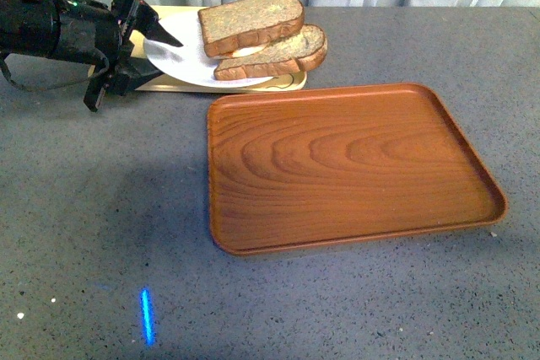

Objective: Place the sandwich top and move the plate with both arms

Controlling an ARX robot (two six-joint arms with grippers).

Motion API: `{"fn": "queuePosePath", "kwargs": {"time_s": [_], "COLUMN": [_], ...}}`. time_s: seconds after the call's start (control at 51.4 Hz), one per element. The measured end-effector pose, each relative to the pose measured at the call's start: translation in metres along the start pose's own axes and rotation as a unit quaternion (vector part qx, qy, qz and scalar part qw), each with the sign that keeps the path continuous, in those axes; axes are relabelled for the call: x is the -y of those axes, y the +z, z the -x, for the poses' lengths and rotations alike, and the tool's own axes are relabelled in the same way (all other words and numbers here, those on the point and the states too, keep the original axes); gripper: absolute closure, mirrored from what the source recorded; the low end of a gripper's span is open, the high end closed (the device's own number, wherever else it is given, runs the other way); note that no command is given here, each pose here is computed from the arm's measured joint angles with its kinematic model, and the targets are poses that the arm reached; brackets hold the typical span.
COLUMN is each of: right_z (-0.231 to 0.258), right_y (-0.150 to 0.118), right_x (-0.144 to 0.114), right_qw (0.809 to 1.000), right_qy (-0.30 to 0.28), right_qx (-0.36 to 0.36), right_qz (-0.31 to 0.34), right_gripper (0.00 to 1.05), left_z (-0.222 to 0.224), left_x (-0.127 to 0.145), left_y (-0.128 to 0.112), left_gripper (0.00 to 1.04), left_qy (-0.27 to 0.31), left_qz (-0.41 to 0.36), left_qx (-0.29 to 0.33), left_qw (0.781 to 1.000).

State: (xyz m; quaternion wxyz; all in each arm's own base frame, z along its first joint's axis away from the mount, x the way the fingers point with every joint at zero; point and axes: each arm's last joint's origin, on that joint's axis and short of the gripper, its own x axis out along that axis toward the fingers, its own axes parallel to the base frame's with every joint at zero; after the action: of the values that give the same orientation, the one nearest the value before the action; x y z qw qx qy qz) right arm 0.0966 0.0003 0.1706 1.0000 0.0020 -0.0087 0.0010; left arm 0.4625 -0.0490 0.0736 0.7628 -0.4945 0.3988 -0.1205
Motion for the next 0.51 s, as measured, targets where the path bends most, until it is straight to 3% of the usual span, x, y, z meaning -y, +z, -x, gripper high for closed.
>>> {"fn": "queuePosePath", "kwargs": {"time_s": [0.175, 0.35, 0.506], "right_z": [0.000, 0.000, 0.000], "right_y": [0.000, 0.000, 0.000], "right_x": [0.000, 0.000, 0.000], "right_qw": [1.000, 1.000, 1.000], "right_qy": [0.000, 0.000, 0.000], "right_qx": [0.000, 0.000, 0.000], "right_qz": [0.000, 0.000, 0.000], "right_gripper": [0.09, 0.09, 0.09], "left_z": [0.020, 0.053, 0.095], "left_x": [-0.026, -0.036, -0.033], "left_y": [-0.001, -0.004, -0.012], "left_gripper": [0.34, 0.10, 0.09], "left_qy": [-0.001, -0.014, -0.047], "left_qz": [0.001, -0.007, -0.040], "left_qx": [0.002, 0.010, 0.021], "left_qw": [1.000, 1.000, 0.998]}}
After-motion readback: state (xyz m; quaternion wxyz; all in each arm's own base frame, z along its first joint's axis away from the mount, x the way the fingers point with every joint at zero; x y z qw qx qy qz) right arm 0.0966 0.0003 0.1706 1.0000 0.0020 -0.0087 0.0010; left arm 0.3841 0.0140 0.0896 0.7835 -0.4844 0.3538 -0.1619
